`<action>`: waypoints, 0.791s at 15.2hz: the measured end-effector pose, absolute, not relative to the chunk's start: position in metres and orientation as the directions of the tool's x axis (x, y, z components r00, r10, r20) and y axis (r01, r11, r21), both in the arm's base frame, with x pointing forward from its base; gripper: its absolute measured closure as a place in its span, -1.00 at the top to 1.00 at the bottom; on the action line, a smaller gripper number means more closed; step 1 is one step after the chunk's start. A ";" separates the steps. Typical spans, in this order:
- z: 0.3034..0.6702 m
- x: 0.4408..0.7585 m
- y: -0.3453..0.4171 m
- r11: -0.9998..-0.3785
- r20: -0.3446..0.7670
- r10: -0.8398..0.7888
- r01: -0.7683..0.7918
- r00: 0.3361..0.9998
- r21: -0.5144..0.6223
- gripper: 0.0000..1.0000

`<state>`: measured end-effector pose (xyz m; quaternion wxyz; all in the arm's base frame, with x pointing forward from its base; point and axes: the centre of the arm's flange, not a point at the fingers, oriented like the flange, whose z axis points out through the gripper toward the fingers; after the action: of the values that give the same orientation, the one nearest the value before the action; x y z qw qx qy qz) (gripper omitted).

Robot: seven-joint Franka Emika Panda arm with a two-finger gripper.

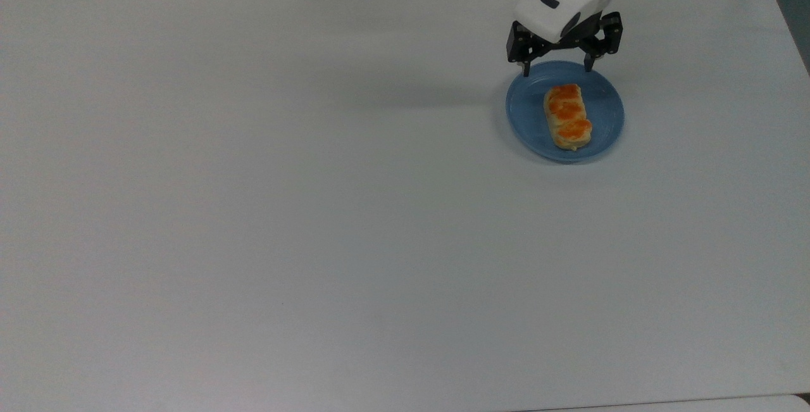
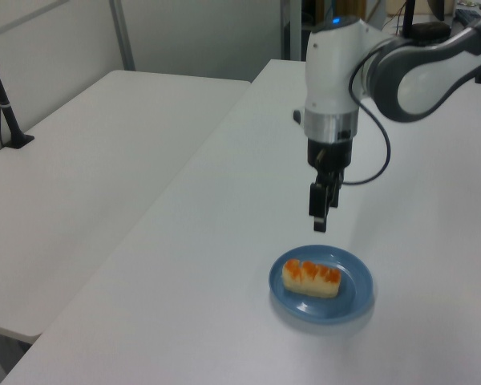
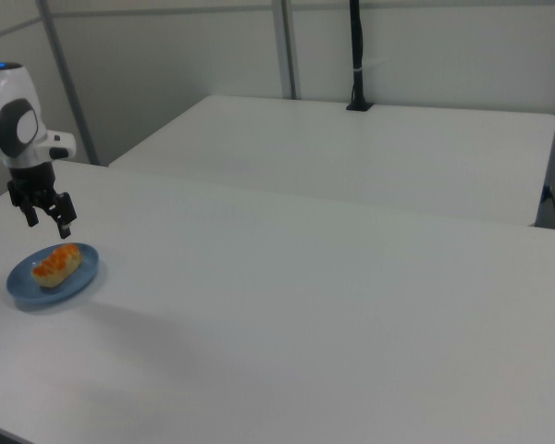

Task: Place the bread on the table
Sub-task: 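Move the open gripper over the bread roll on the blue plate, then lower the gripper and close it around the bread roll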

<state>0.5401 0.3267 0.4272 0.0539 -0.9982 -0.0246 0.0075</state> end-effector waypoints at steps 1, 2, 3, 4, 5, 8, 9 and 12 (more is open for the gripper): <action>0.419 0.539 0.335 -0.992 -0.011 0.051 0.050 0.999 -0.115 0.95; 0.410 0.539 0.343 -0.992 -0.010 0.047 0.045 0.999 -0.121 0.96; 0.402 0.538 0.351 -0.991 -0.011 0.037 0.035 0.999 -0.127 0.97; 0.394 0.536 0.358 -0.991 -0.009 0.032 0.030 0.999 -0.131 0.98; 0.387 0.535 0.365 -0.991 -0.010 0.026 0.025 1.000 -0.130 0.98; 0.368 0.532 0.376 -0.992 -0.018 0.030 0.027 0.999 -0.123 1.00; 0.365 0.531 0.377 -0.993 -0.019 0.035 0.032 0.999 -0.116 1.00; 0.357 0.531 0.378 -0.995 -0.019 0.042 0.040 0.999 -0.096 1.00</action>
<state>0.5312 0.3776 0.3566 0.0479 -0.9986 -0.0205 0.0107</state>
